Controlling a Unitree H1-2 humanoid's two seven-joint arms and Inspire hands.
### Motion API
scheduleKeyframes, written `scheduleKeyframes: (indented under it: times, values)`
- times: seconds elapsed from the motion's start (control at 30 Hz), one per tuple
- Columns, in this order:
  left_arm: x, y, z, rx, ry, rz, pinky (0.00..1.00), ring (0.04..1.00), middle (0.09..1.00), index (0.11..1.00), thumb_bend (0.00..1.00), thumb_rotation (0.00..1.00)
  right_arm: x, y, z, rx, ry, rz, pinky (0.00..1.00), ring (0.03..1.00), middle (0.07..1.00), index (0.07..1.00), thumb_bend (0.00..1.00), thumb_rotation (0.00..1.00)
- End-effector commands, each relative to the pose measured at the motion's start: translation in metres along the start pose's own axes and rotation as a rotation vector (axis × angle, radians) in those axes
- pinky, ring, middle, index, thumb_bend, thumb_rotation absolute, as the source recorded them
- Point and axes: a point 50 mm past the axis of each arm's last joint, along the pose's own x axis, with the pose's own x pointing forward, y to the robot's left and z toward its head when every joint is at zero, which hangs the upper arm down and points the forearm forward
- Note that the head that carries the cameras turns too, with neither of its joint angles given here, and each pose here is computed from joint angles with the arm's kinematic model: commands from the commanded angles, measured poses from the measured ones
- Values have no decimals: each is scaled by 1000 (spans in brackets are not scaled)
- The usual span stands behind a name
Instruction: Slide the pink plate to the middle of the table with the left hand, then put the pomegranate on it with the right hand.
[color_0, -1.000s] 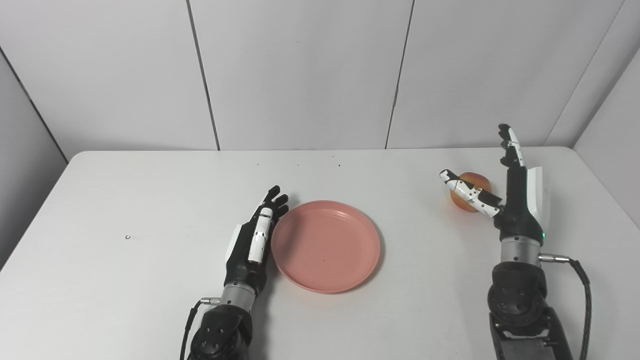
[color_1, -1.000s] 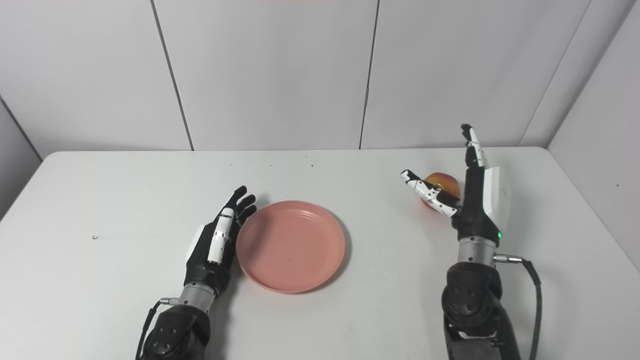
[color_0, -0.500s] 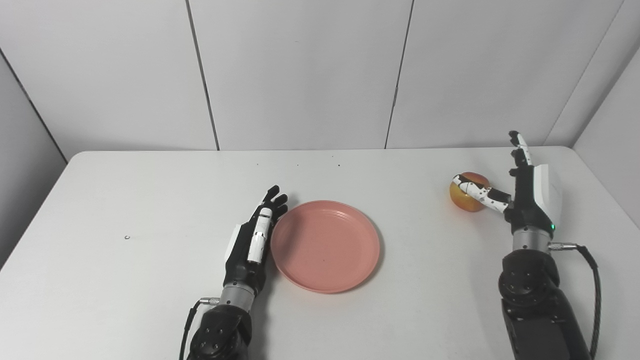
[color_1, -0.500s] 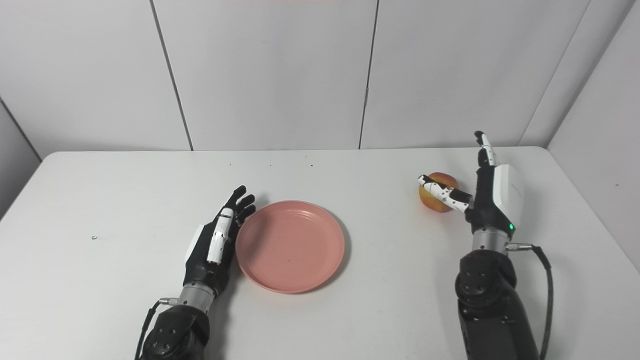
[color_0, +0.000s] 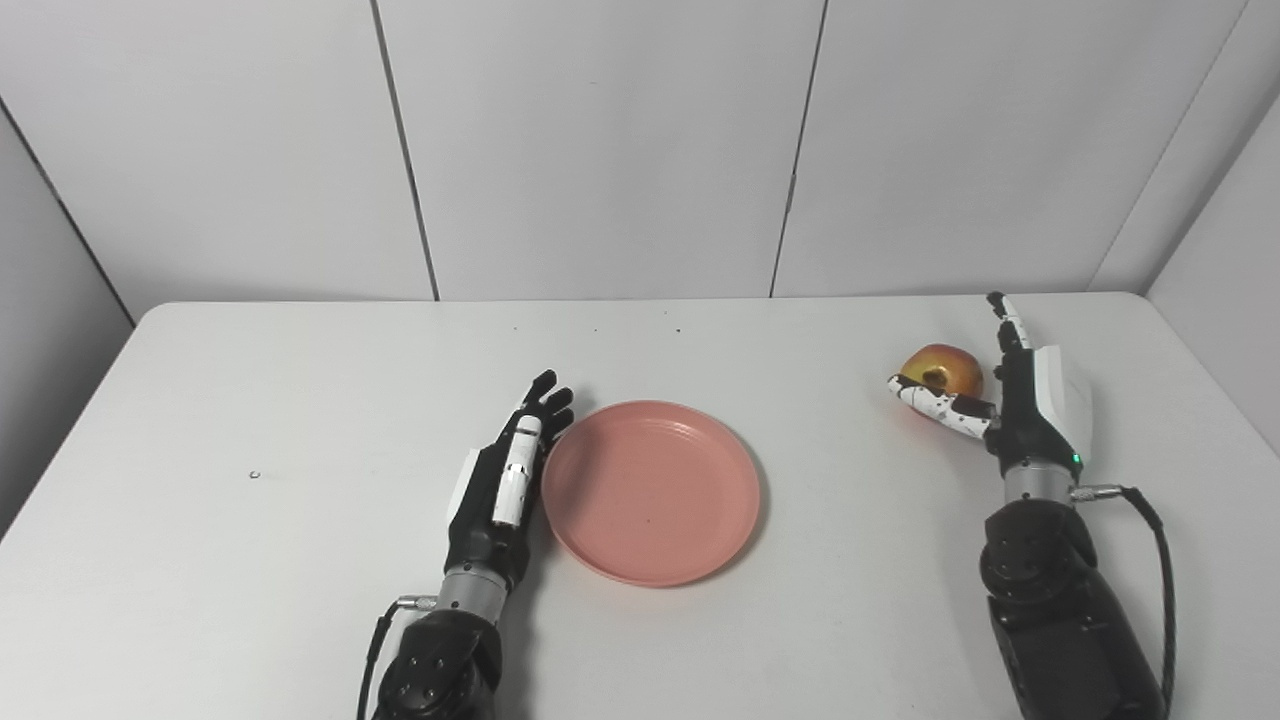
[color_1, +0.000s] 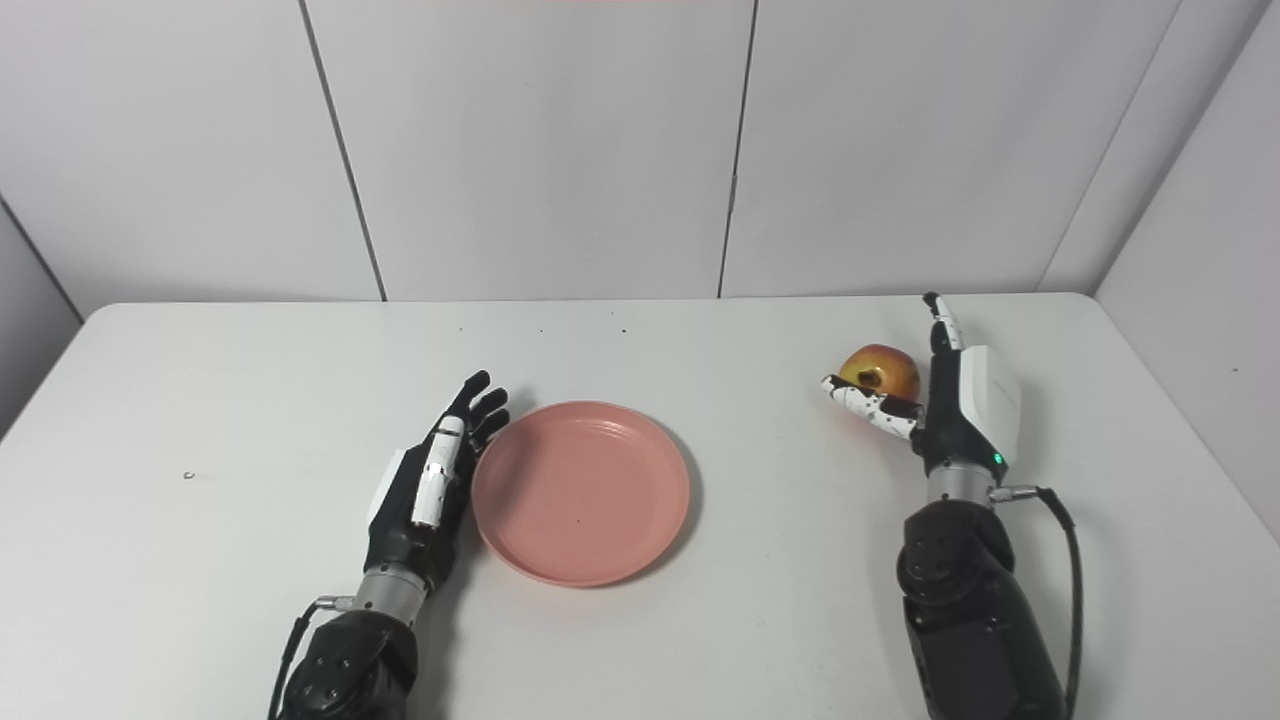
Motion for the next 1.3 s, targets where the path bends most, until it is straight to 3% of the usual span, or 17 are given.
scheduleKeyframes:
  times: [0.0,0.4,0.6,0.77,0.87,1.0,1.27]
  values:
    - [2,-2,7,-1,-40,1,921,924,916,904,282,1000,17,-15,17,-3,-49,-46,732,878,923,920,853,378]
    - [2,-2,8,6,-47,1,917,920,913,902,287,1000,25,-6,16,-34,-58,-5,729,854,895,899,872,311]
    - [1,-2,9,8,-49,4,915,918,913,901,283,1000,26,-1,13,-24,-51,9,638,771,837,845,824,215]
    - [1,-2,9,5,-48,5,917,919,912,899,280,1000,24,4,10,-1,-48,3,625,737,788,800,769,108]
    - [1,-2,9,6,-51,3,915,918,912,899,273,1000,21,5,8,11,-57,-10,585,687,751,754,679,12]
    - [2,-2,9,8,-50,3,916,919,912,899,275,1000,20,4,4,48,-72,-24,505,595,658,700,541,0]
    - [2,-3,10,5,-45,7,918,921,913,902,269,1000,18,1,4,71,-78,-72,398,492,584,629,419,0]
